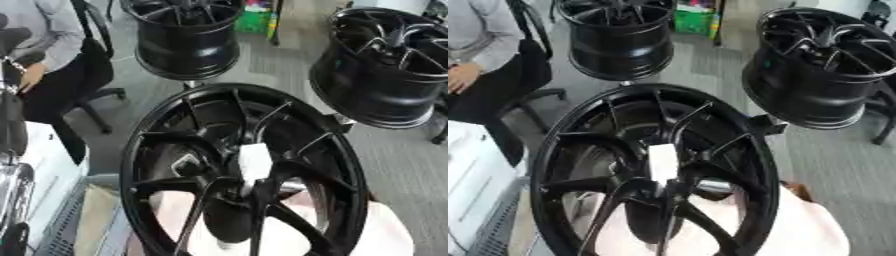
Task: Pull the pin out of the wheel hub.
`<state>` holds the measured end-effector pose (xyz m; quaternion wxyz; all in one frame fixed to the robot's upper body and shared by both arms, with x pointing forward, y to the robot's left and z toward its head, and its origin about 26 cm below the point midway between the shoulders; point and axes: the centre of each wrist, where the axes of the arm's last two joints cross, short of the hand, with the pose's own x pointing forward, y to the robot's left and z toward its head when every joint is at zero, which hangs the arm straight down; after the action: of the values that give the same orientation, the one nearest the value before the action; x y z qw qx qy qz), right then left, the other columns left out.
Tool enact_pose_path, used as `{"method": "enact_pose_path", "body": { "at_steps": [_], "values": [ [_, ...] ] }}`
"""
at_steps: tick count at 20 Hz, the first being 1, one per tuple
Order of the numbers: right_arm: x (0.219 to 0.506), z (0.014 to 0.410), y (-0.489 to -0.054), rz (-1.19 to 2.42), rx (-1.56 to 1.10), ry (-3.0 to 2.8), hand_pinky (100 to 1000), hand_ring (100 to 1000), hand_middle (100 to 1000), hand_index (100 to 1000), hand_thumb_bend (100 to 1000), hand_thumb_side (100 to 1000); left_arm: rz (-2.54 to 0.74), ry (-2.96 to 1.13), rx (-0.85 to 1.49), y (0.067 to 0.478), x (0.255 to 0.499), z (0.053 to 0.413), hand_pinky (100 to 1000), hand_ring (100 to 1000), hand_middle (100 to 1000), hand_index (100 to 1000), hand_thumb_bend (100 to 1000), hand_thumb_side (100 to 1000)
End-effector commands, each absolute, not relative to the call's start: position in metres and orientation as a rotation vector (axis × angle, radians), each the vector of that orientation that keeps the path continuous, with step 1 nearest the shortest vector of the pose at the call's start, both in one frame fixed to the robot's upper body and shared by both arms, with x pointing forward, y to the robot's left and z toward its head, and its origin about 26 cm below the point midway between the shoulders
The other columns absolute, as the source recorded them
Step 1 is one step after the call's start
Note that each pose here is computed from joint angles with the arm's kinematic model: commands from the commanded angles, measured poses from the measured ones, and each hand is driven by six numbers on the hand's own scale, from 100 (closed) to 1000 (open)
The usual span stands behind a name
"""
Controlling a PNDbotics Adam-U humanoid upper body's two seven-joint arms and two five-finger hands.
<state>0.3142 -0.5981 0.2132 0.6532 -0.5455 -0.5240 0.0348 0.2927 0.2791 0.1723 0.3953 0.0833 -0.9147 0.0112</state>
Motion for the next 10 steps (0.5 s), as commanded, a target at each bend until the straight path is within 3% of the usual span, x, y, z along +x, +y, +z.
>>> {"method": "enact_pose_path", "body": {
  "at_steps": [1,10],
  "values": [
    [0.311,0.245,-0.596,0.063,-1.245,-1.288,764,756,733,747,100,537,0.018,-2.347,0.213,0.28,0.291,0.18,767,872,670,842,100,699],
    [0.311,0.285,-0.564,0.152,-1.169,-1.638,759,755,731,745,100,421,0.013,-2.36,0.229,0.282,0.292,0.182,767,871,671,842,100,696]
  ]
}}
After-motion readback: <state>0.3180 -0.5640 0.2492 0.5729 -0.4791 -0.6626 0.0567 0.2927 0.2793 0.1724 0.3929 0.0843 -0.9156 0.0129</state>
